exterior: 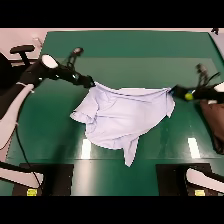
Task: Fold the shirts.
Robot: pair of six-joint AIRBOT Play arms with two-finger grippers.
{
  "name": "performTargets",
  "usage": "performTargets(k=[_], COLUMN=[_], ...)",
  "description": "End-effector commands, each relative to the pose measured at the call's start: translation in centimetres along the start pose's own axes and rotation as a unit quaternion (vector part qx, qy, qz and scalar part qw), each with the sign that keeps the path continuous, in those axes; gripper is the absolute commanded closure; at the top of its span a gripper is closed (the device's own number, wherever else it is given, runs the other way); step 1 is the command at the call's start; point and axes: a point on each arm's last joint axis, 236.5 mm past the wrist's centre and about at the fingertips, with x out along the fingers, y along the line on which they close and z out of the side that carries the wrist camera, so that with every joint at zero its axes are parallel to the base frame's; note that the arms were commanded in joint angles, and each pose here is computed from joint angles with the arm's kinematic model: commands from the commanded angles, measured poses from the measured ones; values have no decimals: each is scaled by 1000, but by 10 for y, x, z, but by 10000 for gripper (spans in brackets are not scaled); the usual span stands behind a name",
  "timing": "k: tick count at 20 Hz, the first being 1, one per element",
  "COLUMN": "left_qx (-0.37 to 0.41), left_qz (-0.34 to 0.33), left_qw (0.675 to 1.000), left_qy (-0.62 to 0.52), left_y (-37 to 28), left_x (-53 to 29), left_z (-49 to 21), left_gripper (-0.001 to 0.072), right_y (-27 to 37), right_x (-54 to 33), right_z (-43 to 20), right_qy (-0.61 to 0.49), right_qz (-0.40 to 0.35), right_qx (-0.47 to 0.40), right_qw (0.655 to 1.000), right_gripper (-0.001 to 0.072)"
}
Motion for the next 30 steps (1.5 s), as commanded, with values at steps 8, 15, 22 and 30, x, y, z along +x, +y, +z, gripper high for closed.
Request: performTargets(k=[8,15,22,30], left_qx=[-144,-313,-366,-393], left_qz=[56,-110,-78,-32], left_qw=[984,943,926,917], left_qy=[-85,5,46,53], left_y=[15,-65,-76,-50], left_x=[-164,-93,-43,-25], left_z=[-44,-194,-250,-270], left_gripper=[12,12,12,13], right_y=[-56,-26,7,8], right_x=[-119,-102,-86,-85], right_z=[87,86,83,80], right_qy=[-142,-130,-119,-115], right_qz=[-60,-39,-18,-15], right_qx=[22,-8,-40,-39], right_qw=[988,991,992,993], right_gripper=[132,133,133,134])
